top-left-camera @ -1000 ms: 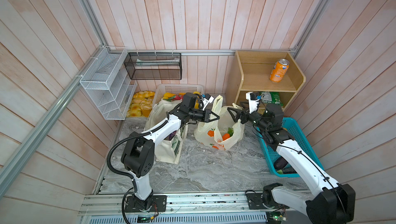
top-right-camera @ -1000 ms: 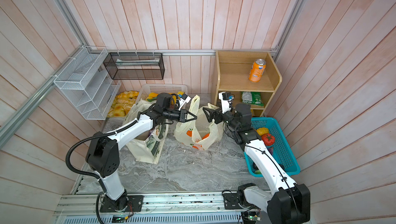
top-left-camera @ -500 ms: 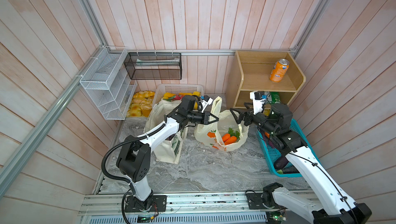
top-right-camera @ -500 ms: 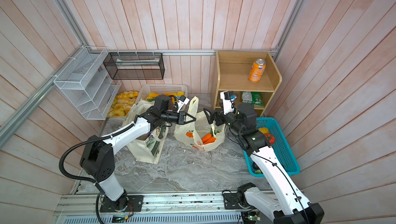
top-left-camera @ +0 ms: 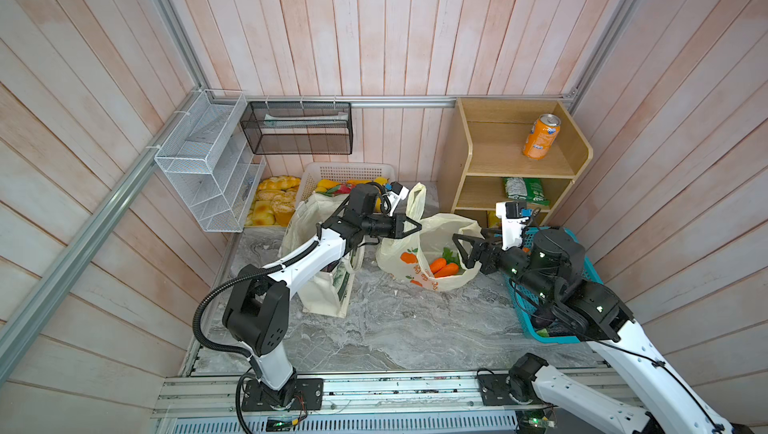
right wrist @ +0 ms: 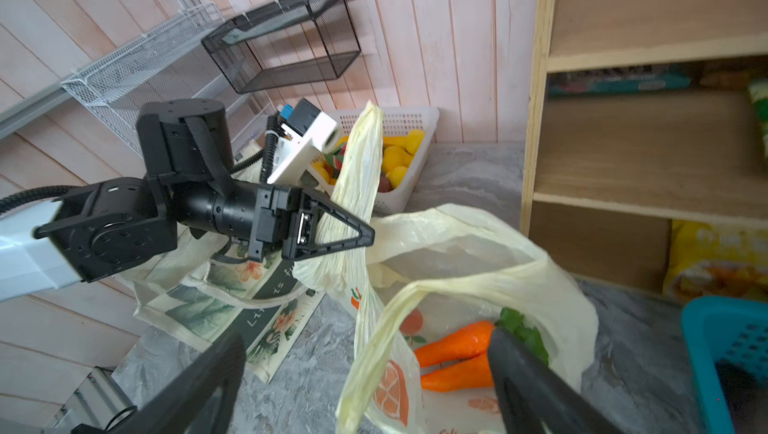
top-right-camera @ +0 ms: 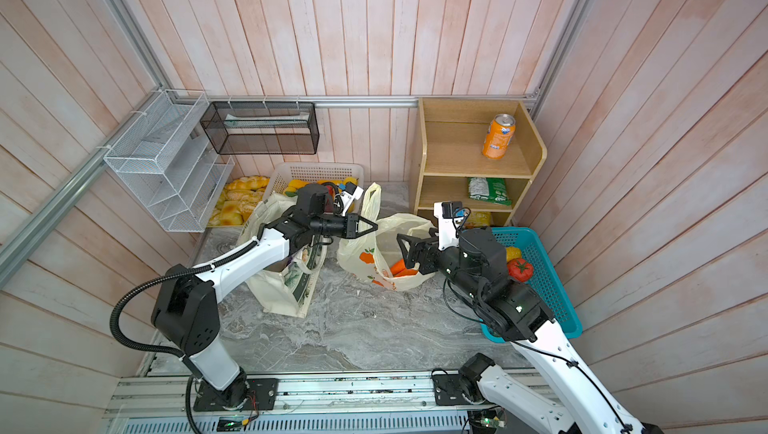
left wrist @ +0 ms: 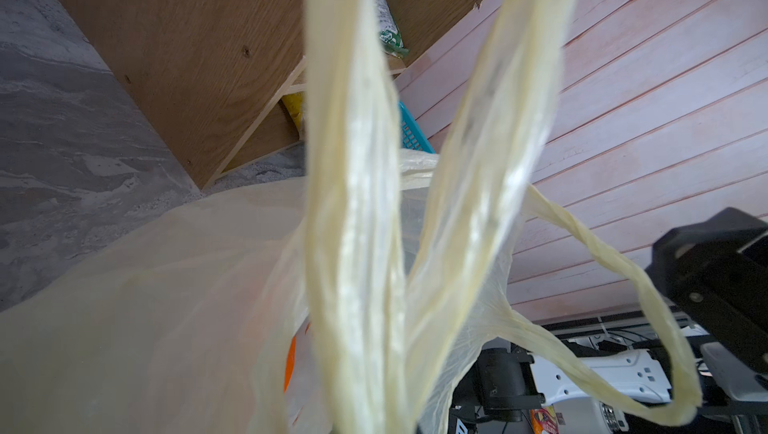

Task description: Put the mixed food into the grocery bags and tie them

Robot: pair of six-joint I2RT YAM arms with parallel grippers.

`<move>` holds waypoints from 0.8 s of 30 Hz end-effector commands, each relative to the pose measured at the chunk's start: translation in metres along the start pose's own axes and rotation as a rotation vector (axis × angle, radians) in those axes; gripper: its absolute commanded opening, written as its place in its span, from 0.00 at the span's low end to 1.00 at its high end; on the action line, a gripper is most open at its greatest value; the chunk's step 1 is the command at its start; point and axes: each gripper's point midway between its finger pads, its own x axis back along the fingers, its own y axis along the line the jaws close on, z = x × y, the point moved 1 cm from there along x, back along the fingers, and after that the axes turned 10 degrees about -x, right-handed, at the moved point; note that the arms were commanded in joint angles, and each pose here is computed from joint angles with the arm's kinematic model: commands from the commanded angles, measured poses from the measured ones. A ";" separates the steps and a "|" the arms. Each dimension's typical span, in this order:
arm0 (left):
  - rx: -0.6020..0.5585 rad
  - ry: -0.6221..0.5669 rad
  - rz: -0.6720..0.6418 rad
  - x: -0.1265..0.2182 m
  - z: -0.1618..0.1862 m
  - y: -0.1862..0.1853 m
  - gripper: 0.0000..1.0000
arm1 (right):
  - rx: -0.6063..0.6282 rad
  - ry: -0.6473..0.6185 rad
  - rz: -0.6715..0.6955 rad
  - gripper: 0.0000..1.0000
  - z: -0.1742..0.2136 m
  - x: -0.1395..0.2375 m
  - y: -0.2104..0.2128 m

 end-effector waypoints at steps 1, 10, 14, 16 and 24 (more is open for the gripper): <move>-0.033 -0.026 -0.002 0.008 -0.006 -0.008 0.00 | -0.056 0.049 0.080 0.80 0.016 0.004 -0.015; -0.039 -0.032 0.003 0.009 -0.009 -0.011 0.00 | -0.060 0.125 0.061 0.73 0.039 -0.007 -0.010; -0.043 -0.037 0.002 0.010 -0.012 -0.012 0.00 | -0.048 0.149 0.066 0.55 0.045 -0.013 -0.008; -0.046 -0.038 0.003 0.010 -0.012 -0.013 0.00 | -0.040 0.149 0.077 0.28 0.043 -0.013 -0.008; -0.041 -0.062 -0.253 0.014 -0.010 0.005 0.00 | 0.020 0.091 0.029 0.00 -0.009 0.004 0.027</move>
